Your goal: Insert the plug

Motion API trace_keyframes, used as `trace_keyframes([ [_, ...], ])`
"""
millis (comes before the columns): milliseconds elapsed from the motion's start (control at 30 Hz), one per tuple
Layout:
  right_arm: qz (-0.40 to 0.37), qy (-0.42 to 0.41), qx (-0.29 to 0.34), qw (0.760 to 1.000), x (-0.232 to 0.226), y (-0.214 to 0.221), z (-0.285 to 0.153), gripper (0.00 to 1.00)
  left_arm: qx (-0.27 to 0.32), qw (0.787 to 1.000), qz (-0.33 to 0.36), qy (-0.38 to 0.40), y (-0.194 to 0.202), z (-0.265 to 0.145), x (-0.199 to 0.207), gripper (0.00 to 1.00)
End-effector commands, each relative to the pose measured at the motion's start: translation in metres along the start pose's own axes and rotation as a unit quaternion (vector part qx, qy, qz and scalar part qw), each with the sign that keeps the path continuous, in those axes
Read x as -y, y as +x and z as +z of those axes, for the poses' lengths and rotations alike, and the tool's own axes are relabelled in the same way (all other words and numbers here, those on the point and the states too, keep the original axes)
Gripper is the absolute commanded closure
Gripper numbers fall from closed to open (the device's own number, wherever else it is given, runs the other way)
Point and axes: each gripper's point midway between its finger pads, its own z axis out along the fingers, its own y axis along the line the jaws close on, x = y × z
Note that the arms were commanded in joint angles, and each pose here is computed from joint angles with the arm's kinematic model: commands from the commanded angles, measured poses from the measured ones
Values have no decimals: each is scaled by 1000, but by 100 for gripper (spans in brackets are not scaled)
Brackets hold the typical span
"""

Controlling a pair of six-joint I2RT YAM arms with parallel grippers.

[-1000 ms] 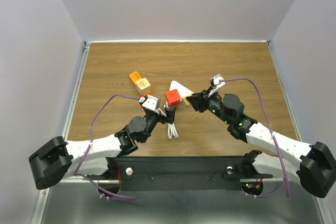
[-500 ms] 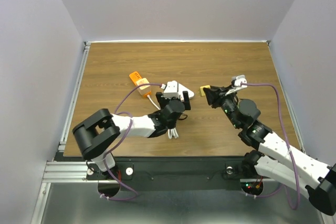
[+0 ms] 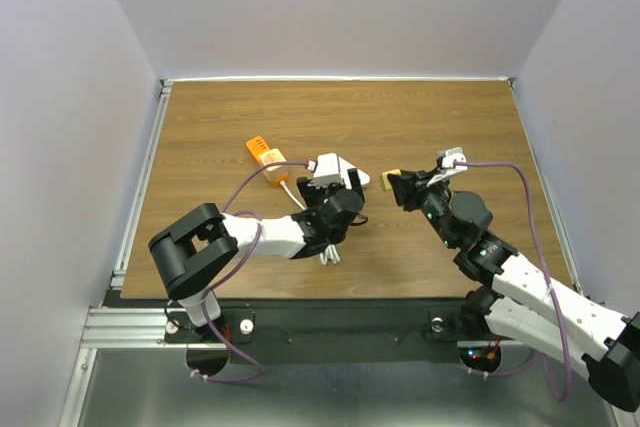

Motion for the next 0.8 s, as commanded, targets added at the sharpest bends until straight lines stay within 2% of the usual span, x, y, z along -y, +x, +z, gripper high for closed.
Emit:
trace_keyframes([
  [0,0,-7,18,1000,-3,-11,1,100,18,999,-6,-30,-12,-8,-14,1],
  [567,0,-30,13,999,-11,-10,-1,99,10,996,51,-75,5,18,-19,3],
  [767,-4,-31,7,999,-11,-6,1,100,14,993,94,-64,1,21,-25,31],
])
